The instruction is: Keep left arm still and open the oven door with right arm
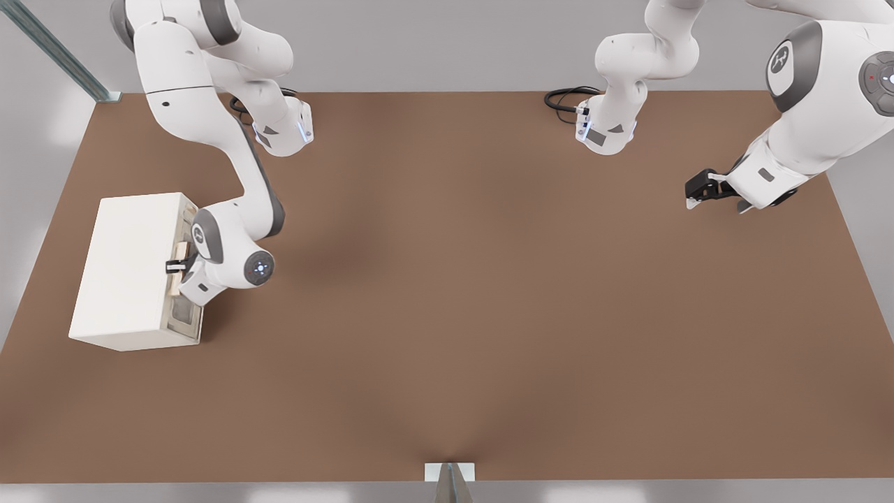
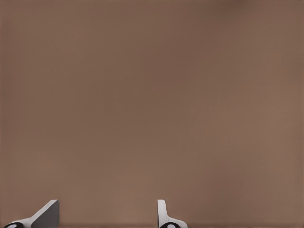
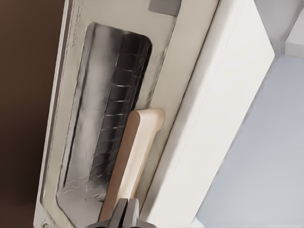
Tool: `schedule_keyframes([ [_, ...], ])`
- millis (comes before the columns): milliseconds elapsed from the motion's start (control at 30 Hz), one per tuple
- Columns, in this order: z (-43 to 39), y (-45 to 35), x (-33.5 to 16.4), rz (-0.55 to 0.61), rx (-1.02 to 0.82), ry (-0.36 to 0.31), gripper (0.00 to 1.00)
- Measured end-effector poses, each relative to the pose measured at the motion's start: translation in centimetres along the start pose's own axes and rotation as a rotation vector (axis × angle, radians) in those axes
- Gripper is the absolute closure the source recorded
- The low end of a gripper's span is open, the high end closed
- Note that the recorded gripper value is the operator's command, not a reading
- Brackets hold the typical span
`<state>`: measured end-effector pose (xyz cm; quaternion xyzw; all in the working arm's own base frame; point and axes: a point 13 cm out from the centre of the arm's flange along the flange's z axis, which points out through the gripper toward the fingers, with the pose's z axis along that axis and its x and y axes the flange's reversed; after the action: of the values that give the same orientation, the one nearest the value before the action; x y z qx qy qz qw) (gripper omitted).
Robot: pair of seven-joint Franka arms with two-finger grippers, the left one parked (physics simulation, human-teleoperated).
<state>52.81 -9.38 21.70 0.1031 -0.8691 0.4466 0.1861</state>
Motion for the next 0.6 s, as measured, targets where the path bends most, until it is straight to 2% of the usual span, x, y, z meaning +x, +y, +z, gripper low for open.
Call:
schedule_keyframes([
  [333, -0.7, 0.6, -0.3, 0.032, -0.008, -0.016, 0.79],
  [433, -3.1, 1.8, -0.3, 0.031, -0.019, -0.037, 0.79],
  [500, -8.1, 1.9, -1.2, 0.069, -0.069, -0.080, 0.79],
  [533, -11.7, 1.0, -1.8, 0.111, -0.124, -0.110, 0.00],
  [600, -17.9, -1.3, -1.9, 0.203, -0.323, -0.139, 0.00],
])
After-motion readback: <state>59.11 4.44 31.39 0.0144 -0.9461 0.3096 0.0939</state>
